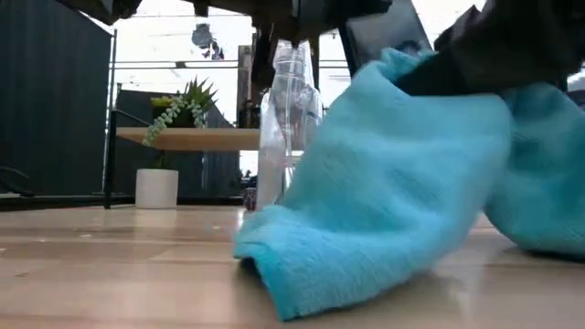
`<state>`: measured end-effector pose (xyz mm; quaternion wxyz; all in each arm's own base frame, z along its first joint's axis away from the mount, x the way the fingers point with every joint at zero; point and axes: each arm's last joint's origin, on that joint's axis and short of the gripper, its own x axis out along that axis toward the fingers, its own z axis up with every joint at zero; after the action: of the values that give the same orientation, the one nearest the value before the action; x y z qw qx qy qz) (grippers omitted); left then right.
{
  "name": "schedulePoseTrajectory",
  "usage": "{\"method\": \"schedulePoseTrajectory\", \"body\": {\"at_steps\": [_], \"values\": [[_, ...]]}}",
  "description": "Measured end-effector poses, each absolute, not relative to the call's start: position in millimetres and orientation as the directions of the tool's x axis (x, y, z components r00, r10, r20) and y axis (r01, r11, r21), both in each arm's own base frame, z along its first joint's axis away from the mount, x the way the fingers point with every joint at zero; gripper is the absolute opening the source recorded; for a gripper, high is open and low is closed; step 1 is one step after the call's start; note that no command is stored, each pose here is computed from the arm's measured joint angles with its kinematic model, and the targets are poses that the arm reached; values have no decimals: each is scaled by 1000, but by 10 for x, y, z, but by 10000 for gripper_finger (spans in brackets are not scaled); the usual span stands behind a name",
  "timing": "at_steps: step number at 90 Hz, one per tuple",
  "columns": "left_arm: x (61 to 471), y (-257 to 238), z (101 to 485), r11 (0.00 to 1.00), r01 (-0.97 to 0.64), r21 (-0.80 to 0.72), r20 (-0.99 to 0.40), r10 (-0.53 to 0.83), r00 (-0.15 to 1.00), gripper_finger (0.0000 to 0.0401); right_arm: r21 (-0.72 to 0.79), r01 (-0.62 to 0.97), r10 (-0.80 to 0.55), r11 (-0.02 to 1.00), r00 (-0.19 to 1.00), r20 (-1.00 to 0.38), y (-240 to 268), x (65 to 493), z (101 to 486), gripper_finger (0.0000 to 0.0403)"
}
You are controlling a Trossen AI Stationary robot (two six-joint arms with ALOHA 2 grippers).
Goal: Apply microfiber cloth
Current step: Wipe the front of the black cellphone with a blue microfiber cloth
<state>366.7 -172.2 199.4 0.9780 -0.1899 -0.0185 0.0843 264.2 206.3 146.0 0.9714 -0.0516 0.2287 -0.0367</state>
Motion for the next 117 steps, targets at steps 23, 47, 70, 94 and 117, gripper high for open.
{"method": "schedulePoseTrajectory", "body": {"at_steps": [23, 47, 70, 94, 117], "values": [[3630, -1755, 2095, 921, -136, -366, 23, 155, 988, 13, -67, -30, -3, 997, 894, -448, 2147, 2562, 1528, 0], [3628, -1755, 2055, 935, -146, -324, -10, 151, 988, 13, -255, -9, -64, 967, 959, -275, 2189, 2561, 2209, 0], [3622, -1765, 2026, 941, -147, -304, -33, 144, 989, 13, -434, 100, -236, 895, 933, -273, 1981, 2499, 2368, 0], [3619, -1768, 2010, 952, -143, -272, -45, 136, 990, 13, -409, 128, -262, 903, 921, -289, 1881, 2543, 2375, 0], [3616, -1764, 1986, 963, -140, -228, -61, 130, 990, 13, -290, 128, -250, 948, 865, -434, 1851, 2516, 2149, 0]]}}
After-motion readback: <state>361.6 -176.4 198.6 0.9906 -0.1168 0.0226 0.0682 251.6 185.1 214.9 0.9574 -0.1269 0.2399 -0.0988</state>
